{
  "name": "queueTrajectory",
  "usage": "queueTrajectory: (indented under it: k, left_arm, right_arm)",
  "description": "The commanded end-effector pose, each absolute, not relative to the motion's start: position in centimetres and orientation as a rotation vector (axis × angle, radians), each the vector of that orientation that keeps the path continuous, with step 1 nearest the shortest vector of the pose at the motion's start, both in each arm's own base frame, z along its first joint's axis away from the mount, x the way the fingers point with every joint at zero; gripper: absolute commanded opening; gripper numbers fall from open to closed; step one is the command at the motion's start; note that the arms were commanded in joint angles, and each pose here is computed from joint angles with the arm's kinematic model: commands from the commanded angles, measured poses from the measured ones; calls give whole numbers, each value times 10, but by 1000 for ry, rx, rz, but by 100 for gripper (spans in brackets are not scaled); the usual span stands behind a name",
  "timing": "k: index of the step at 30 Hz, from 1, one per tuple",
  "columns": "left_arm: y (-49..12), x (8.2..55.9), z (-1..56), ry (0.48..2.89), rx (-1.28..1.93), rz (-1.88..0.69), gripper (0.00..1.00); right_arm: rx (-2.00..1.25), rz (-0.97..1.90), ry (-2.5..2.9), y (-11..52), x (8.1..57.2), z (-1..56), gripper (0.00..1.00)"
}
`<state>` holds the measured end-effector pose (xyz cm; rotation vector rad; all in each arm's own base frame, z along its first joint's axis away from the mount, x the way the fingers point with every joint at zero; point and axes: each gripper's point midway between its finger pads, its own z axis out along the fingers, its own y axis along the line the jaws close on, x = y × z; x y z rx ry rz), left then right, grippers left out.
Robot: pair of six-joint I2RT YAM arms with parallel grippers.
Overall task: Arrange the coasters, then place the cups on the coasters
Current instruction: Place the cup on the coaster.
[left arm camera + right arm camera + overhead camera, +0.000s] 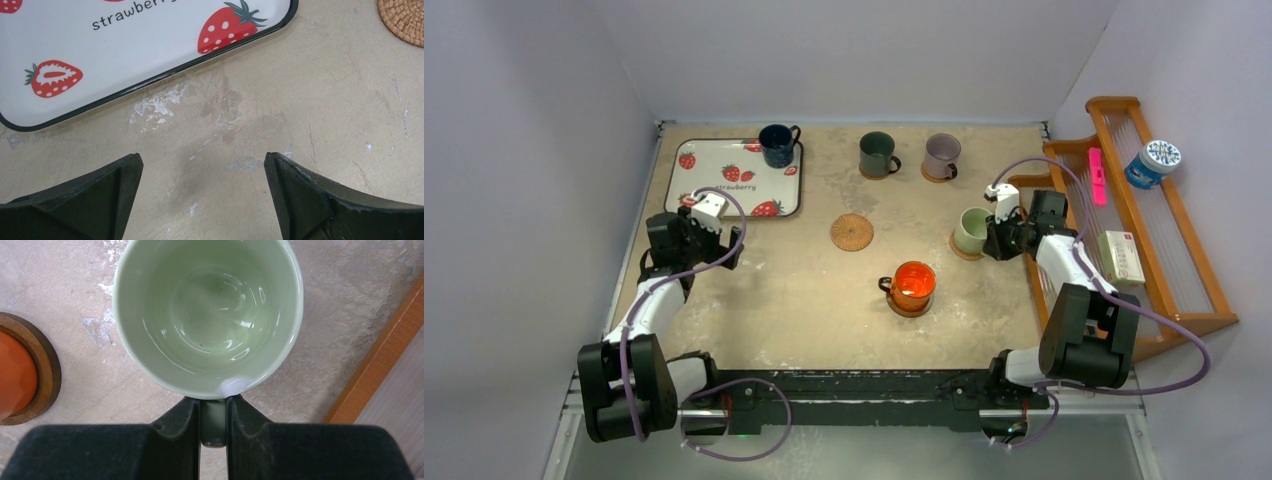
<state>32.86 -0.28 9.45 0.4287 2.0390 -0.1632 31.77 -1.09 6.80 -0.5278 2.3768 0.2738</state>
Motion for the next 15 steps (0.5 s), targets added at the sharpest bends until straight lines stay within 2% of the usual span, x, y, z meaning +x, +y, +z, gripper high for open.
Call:
queueTrajectory:
  k: [1, 8, 12, 15]
  left_arm:
    - [-4, 334, 101, 1996, 451, -162, 100]
    - [-4, 333, 102, 1994, 453, -162, 100]
    - [-4, 333, 102, 1993, 453, -162, 100]
    - [-4, 333, 103, 1992, 454, -163, 100]
  right_arm:
    - [-563, 243, 2296, -13, 334, 86, 17]
    - [-571, 244, 2299, -13, 332, 86, 26]
    - [-573, 243, 2299, -13, 331, 86, 29]
    - [-575, 238, 2297, -14, 330, 87, 35]
